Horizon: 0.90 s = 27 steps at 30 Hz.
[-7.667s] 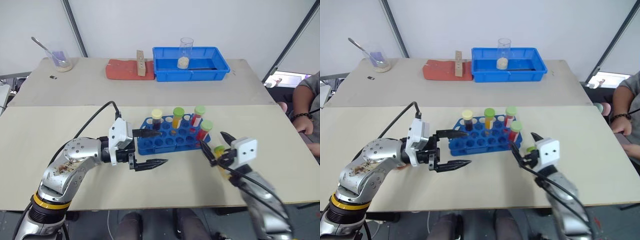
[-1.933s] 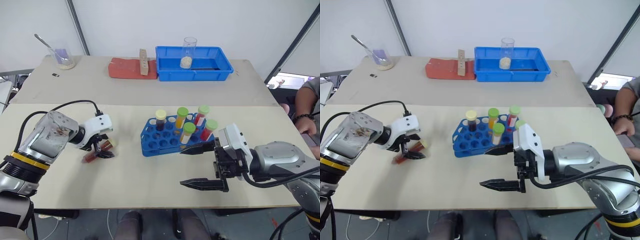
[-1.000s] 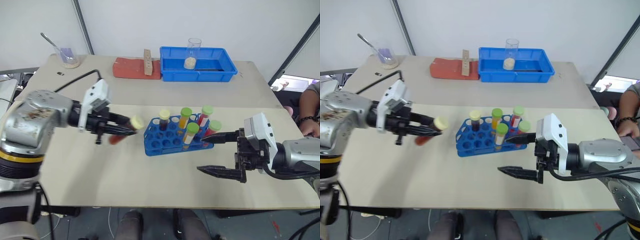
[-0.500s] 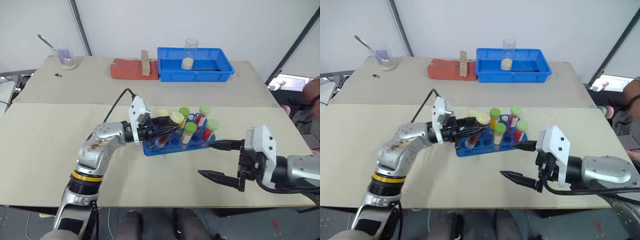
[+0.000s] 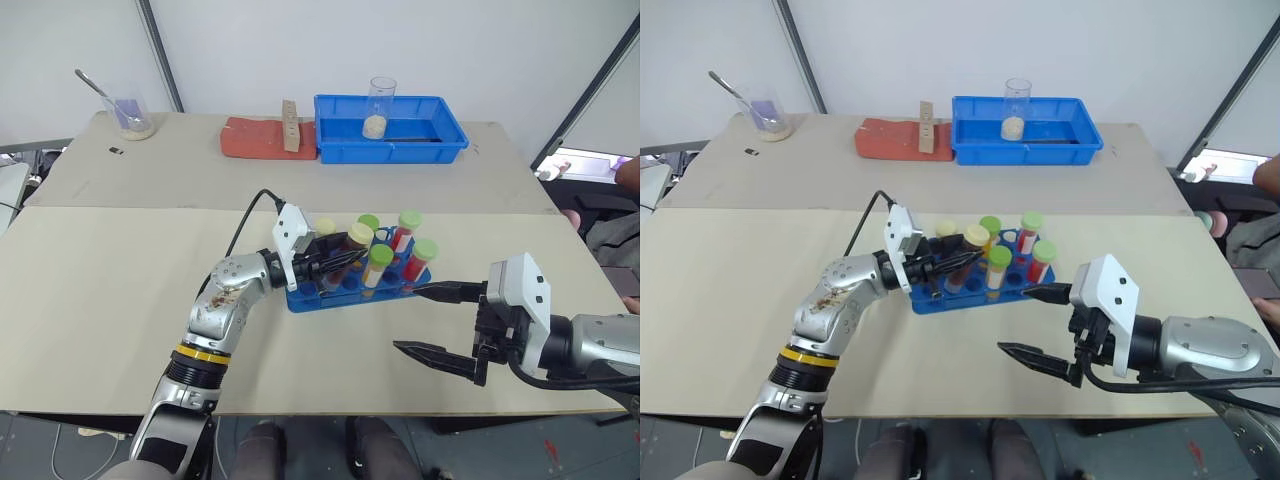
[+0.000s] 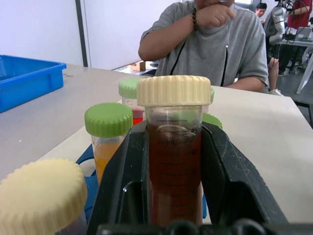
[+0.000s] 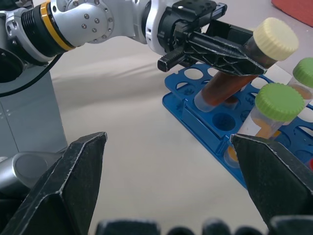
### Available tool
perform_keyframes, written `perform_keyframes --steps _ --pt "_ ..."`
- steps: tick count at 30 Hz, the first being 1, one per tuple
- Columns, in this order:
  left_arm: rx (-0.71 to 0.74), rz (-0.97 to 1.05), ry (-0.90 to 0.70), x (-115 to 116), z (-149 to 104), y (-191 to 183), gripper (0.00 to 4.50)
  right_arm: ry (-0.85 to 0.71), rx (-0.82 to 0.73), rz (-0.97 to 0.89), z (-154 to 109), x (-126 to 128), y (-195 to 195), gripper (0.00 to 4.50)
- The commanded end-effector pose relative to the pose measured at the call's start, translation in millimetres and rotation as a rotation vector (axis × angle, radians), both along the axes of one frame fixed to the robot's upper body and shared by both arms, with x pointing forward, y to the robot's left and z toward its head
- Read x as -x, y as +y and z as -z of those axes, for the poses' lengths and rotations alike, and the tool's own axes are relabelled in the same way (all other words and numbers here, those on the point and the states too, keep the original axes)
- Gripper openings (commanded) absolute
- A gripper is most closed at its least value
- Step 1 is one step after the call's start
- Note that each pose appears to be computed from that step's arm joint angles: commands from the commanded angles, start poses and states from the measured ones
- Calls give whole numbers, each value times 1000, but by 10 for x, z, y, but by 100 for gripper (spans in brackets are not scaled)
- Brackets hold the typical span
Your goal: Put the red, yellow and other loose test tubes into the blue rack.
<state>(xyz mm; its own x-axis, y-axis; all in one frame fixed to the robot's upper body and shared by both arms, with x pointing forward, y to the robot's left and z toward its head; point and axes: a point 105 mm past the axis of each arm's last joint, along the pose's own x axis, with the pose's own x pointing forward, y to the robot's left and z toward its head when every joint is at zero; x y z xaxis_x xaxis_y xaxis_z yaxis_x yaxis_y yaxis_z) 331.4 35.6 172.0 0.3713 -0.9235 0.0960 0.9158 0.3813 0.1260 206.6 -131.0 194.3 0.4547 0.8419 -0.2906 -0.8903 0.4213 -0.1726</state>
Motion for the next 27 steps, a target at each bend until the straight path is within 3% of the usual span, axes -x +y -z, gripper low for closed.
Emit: perform_keyframes --steps 1,18,27 --pt "7 -8 -10 18 11 0 94 -36 1 -10 -70 23 31 450" --pt "37 -134 -75 -28 125 99 94 -98 3 55 -85 -97 -8 450" --pt "57 -183 -75 56 190 222 94 -116 -9 101 -111 -157 -59 450"
